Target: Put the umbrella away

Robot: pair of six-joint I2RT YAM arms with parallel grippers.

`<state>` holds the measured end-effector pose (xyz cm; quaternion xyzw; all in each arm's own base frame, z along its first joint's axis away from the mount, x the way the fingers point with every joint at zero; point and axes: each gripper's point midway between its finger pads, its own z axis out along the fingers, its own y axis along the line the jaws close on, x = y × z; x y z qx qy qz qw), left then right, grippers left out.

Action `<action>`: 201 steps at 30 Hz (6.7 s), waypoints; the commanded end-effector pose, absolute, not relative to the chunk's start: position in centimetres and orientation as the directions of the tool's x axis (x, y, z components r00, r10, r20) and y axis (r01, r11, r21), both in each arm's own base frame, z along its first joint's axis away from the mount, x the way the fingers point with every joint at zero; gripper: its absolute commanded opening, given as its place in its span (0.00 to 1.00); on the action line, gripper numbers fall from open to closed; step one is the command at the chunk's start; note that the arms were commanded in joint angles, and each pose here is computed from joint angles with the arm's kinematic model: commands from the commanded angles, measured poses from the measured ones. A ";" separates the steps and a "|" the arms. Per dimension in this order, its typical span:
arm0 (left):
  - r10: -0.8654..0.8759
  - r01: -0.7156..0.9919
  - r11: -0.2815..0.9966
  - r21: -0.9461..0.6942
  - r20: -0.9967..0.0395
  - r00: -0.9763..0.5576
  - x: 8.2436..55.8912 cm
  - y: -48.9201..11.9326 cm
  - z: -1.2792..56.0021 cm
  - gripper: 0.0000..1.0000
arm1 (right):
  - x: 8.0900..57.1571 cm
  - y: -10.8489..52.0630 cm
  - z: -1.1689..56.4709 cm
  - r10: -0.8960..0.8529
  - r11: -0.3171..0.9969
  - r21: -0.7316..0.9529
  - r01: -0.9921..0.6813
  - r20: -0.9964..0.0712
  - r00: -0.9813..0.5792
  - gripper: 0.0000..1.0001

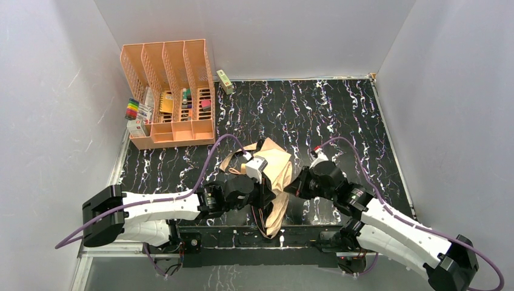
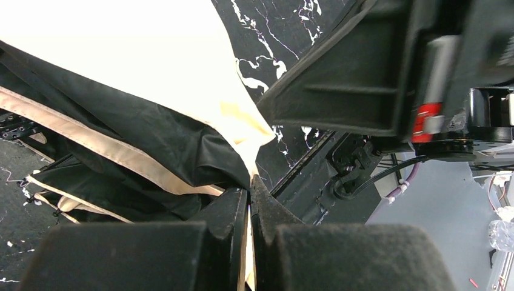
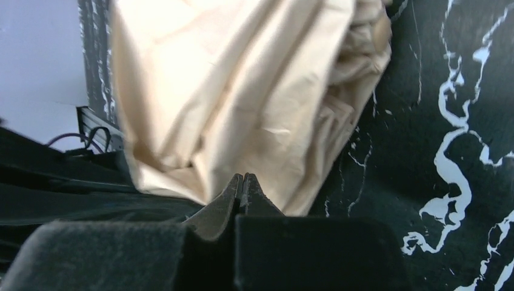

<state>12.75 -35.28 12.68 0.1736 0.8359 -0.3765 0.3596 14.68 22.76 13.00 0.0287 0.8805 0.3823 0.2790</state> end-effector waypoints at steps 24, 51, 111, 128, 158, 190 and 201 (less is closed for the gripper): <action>-0.002 0.666 0.506 -0.548 -0.773 -0.634 10.9 -37.2 18.7 0.00 | 15.8 25.8 4.5 0.359 0.627 0.778 -0.026 -0.319 -0.877 0.00; 0.070 0.549 0.619 -0.561 -0.658 -0.750 6.0 -34.3 4.6 0.33 | 16.7 21.6 13.1 0.390 0.697 0.703 -0.140 -0.535 -0.749 0.00; -0.154 0.359 0.775 -0.520 -0.707 -0.691 24.9 -28.1 22.2 0.83 | 13.2 21.4 -2.2 0.166 0.846 0.532 -0.040 -0.335 -0.928 0.00; -0.163 0.272 0.703 -0.658 -0.520 -0.838 34.8 -31.2 15.7 0.98 | 12.9 22.4 -1.4 0.150 0.818 0.571 -0.067 -0.325 -0.934 0.00; -0.128 0.489 0.454 -0.745 -0.598 -0.792 33.4 -33.9 21.6 0.55 | 12.8 22.4 -1.4 0.155 0.816 0.575 -0.061 -0.318 -0.935 0.00; -0.100 0.682 0.393 -0.617 -0.766 -0.635 27.1 -32.4 29.7 0.00 | 15.8 26.4 -0.5 0.224 0.766 0.642 -0.017 -0.293 -0.930 0.00; -0.044 0.646 0.495 -0.582 -0.759 -0.650 18.5 -32.4 22.1 0.00 | 16.9 27.6 1.0 0.236 0.746 0.665 -0.031 -0.308 -0.922 0.00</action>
